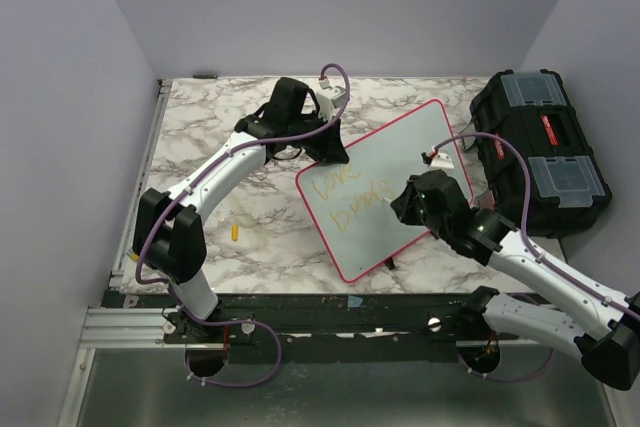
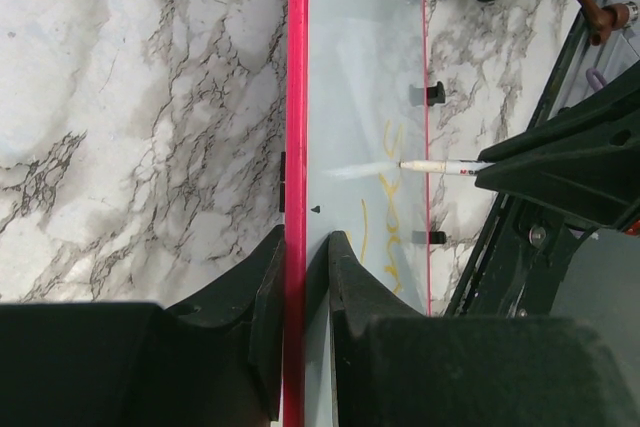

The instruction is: Write a sentence on the whiteboard

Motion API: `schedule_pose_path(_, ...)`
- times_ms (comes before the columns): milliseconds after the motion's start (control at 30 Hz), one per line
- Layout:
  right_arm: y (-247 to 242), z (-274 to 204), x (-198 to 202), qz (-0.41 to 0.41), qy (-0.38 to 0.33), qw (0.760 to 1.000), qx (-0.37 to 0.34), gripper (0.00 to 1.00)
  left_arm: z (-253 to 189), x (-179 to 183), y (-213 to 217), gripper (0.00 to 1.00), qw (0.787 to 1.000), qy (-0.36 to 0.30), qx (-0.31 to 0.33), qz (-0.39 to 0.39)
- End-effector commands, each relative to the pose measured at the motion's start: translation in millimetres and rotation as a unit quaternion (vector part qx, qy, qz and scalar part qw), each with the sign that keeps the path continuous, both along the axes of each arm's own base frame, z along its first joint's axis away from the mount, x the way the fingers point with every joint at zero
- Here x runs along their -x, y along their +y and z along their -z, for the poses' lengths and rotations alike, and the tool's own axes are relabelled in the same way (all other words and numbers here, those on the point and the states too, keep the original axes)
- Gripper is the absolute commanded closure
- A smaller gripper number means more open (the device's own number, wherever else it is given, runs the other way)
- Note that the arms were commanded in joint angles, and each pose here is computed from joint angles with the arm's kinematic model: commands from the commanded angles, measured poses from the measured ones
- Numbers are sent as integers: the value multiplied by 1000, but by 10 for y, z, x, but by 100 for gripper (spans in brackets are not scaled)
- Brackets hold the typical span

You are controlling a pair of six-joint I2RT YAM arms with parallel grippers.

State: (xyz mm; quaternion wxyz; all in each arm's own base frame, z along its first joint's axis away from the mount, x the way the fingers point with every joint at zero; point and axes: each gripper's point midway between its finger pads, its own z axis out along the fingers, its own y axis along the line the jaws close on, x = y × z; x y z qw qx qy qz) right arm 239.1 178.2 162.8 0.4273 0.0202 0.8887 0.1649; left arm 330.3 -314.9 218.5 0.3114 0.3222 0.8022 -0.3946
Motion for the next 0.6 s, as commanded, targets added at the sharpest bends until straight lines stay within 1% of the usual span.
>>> schedule_pose_path(0, -75, -285, -48, 27, -56, 997, -37, 99, -20, 60, -38, 100, 999, -43, -12, 27)
schedule_pose_path(67, -158, -386, -61, 44, -74, 995, -41, 99, -28, 63, -42, 100, 999, -43, -11, 27)
schedule_pose_path(167, -273, -423, -102, 73, -85, 993, -27, 99, -23, 62, -45, 100, 999, -42, -11, 28)
schedule_pose_path(367, -427, -354, -187, 121, -82, 989, 10, 99, -28, 61, -40, 100, 999, -43, -11, 26)
schedule_pose_path(567, -455, -349, -255, 133, -83, 987, 34, 99, -14, 68, -37, 100, 999, -42, -13, 26)
